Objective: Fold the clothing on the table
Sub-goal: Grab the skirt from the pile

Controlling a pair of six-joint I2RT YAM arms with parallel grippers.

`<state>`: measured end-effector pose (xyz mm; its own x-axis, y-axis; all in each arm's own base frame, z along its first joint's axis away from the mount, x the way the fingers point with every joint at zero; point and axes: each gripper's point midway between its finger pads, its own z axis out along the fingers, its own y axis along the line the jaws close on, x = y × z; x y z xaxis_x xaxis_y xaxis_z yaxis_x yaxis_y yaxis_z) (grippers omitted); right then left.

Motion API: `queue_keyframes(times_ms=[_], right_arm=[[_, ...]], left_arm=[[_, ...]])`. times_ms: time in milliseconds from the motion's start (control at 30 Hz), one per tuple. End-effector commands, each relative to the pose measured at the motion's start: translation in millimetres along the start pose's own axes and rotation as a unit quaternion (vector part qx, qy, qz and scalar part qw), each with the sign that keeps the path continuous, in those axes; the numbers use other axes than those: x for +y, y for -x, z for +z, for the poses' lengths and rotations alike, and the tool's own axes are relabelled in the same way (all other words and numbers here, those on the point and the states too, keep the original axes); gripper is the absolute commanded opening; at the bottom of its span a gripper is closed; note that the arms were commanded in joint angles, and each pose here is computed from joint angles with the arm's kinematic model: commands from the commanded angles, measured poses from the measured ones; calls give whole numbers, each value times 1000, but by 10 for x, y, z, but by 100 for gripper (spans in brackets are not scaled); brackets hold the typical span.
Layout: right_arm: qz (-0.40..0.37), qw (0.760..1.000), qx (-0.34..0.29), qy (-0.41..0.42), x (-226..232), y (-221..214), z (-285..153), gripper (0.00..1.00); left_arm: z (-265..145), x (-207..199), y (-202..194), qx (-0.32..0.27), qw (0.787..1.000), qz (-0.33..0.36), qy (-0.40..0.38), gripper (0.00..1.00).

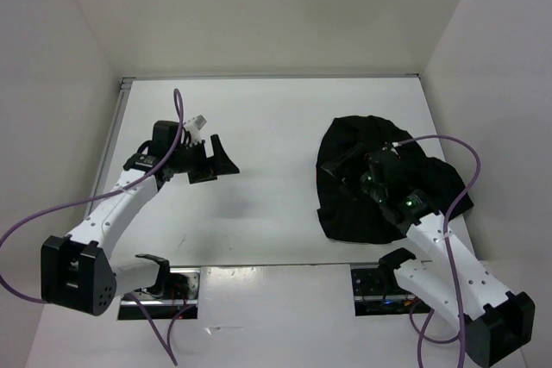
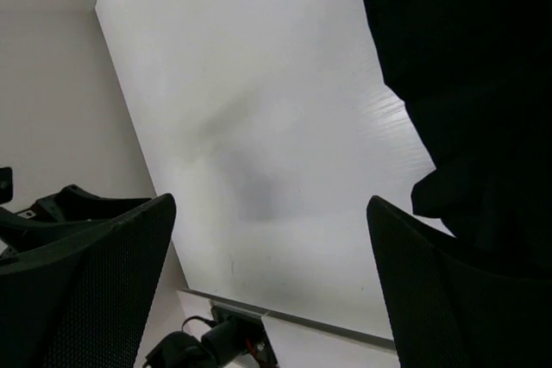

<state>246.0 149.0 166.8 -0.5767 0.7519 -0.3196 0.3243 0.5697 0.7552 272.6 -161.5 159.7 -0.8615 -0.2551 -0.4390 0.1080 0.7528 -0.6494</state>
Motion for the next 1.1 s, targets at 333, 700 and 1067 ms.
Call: queue_keyframes(times_ms=[333, 700, 1067], right_arm=[[-270, 921, -19, -279, -250, 911, 751, 86], [-338, 864, -34, -372, -226, 1404, 1250, 61], [-330, 828, -48, -451, -524, 1905, 1198, 56]], left_arm=[[-168, -36, 354, -61, 997, 44, 34, 99], [-212, -67, 211, -57, 997, 42, 15, 99], [-160, -35, 213, -51, 998, 39, 18, 99]])
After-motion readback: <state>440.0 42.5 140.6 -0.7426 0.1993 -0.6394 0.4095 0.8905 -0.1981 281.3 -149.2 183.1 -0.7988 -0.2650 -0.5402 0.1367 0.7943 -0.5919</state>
